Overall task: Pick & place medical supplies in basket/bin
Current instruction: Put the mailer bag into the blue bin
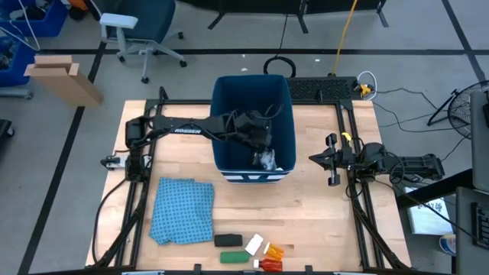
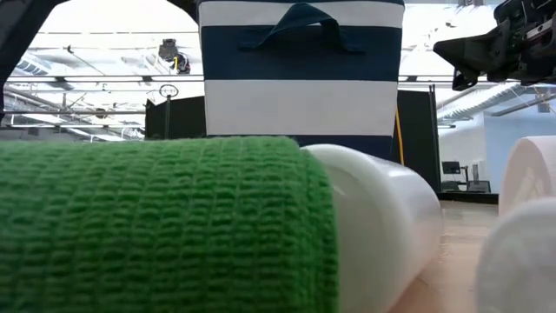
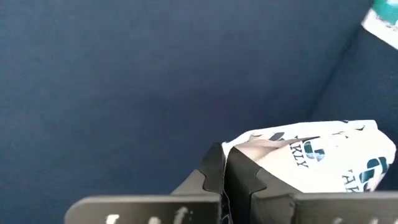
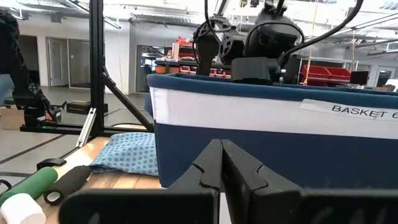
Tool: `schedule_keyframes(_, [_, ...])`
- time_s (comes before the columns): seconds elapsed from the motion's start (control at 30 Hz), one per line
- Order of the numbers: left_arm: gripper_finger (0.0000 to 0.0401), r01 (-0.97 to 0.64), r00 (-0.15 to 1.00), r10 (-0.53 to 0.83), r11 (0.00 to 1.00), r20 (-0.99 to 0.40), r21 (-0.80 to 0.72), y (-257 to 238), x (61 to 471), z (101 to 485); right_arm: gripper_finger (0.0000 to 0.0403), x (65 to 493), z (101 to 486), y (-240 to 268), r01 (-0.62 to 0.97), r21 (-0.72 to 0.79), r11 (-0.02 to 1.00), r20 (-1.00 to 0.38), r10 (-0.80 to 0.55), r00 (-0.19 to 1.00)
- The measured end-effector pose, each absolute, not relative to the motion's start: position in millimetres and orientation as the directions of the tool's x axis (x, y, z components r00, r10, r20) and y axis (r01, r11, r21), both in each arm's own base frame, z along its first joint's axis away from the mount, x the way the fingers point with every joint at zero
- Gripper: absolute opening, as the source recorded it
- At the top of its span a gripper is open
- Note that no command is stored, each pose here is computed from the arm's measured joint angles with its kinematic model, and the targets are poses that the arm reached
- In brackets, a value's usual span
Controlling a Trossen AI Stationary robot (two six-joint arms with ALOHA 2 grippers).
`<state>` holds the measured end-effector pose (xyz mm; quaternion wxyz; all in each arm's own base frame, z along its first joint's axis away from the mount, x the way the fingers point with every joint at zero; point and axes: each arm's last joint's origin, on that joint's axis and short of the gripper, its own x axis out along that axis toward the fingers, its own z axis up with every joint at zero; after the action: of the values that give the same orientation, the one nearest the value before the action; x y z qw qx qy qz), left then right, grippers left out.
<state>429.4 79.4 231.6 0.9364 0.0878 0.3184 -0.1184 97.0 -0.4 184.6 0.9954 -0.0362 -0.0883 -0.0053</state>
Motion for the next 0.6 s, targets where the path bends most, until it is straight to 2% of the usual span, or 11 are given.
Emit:
schedule_keyframes(0.2, [0.0000,0.283,0.746,-0.195,0.958,-0.636,0.038,75.9,421.5,210.1,0.0000,97.0,184.6,-0.4,0.017,-0.071,0.997,0.176,-0.004,0.984])
schedule_keyframes(0.37, [0.0004,0.260,0.748,-0.202,0.966,-0.632,-0.002,76.2,421.4,207.9,0.0000,97.0,184.6,-0.4,0.017,-0.071,0.997,0.176,-0.004,0.984])
schedule_keyframes(0.5, [0.0037,0.247,0.781,-0.197,0.969,-0.592,0.003,76.5,423.2,225.2,0.0000,97.0,184.6,-0.5,0.018,-0.071,0.997,0.176,-0.005,0.984])
schedule_keyframes(0.6, [0.0081,0.244,0.793,-0.185,0.969,-0.581,0.025,75.6,420.6,244.0,0.0000,97.0,184.8,-0.5,0.020,-0.071,0.997,0.178,-0.007,0.984])
